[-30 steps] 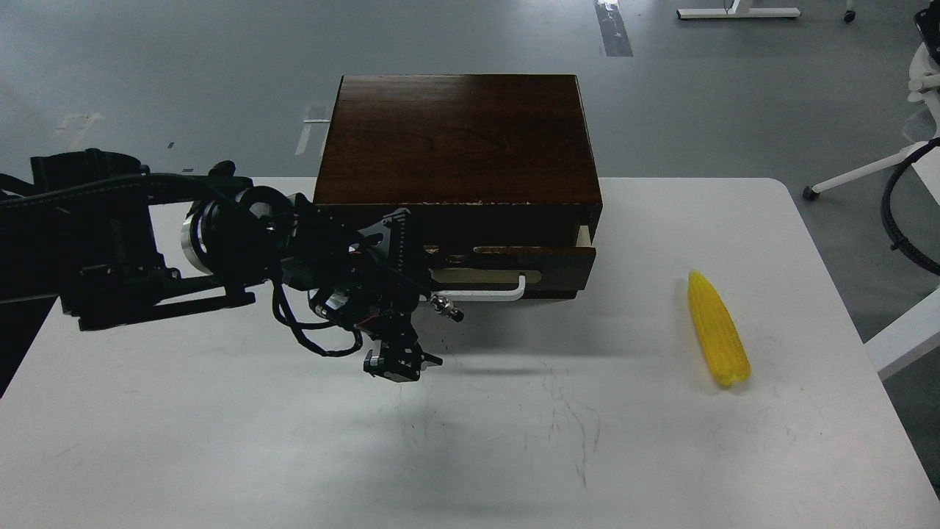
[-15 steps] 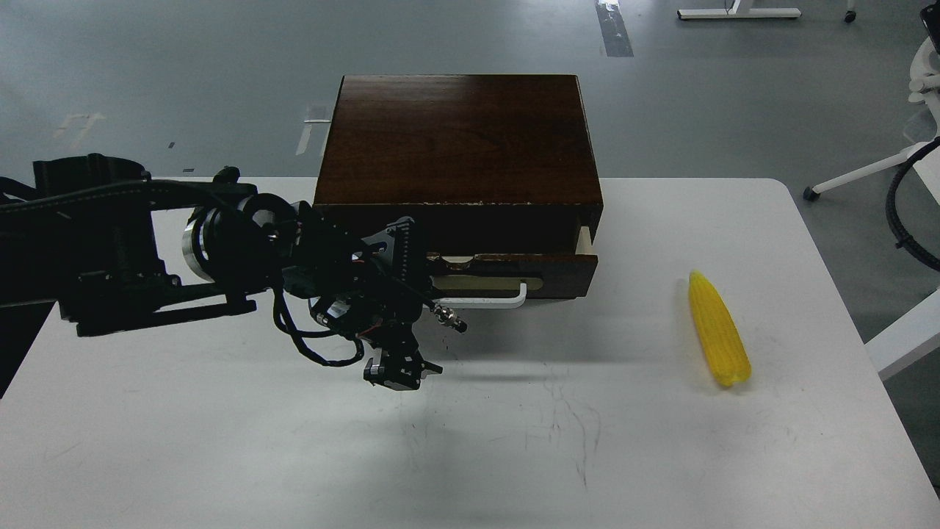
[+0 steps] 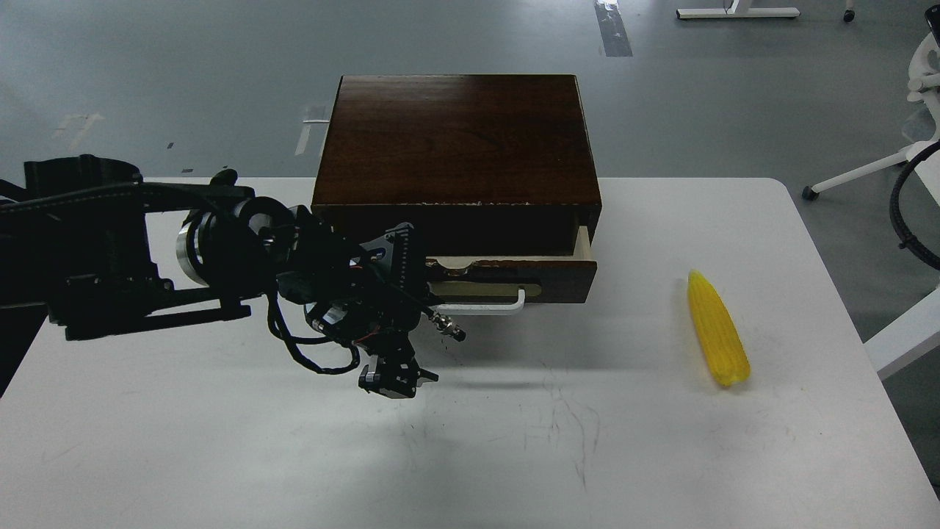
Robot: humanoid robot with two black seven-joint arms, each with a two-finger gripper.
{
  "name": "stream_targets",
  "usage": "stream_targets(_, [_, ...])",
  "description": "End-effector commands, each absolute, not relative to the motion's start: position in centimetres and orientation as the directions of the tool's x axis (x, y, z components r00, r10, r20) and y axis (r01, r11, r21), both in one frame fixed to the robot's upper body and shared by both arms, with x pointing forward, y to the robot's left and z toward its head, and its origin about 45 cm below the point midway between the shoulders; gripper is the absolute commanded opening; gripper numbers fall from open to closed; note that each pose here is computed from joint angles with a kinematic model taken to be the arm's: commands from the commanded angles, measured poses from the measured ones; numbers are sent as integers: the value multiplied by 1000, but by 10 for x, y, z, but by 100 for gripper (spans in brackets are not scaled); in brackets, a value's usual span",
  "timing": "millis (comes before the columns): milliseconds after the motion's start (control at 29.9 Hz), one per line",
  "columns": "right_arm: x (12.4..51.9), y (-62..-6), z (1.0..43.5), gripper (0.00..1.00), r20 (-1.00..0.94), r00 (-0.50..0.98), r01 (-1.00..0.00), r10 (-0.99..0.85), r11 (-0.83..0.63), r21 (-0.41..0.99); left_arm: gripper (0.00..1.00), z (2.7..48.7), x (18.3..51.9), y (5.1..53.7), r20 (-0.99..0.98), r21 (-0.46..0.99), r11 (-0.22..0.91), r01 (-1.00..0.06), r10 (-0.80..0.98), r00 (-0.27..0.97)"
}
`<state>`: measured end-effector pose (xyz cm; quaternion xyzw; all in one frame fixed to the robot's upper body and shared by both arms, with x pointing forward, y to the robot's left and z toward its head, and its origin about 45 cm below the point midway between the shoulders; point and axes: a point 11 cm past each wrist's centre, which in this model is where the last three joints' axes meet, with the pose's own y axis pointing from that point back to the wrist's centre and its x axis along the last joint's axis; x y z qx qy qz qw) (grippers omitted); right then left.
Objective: Put corn in drawer with both arms
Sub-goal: 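Pull the drawer handle toward the robot with the left gripper, then pull the drawer farther open with the left gripper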
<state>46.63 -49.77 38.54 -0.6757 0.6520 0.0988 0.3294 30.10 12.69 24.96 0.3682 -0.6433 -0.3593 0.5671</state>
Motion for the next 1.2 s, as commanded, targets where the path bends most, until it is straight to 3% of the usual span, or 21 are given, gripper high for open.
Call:
stream_targets(0, [466, -498, 386, 100, -563, 131, -946, -816, 68, -318, 91, 249, 300, 127, 463, 881, 469, -64, -882, -84])
stream_targets(902, [466, -498, 387, 100, -562, 130, -946, -817, 68, -317, 90, 249, 295, 124, 466, 881, 471, -49, -880, -92])
stream_targets(1169, [466, -499, 387, 100, -562, 130, -945, -817, 69, -318, 89, 248, 301, 120, 467, 873, 475, -106, -879, -96])
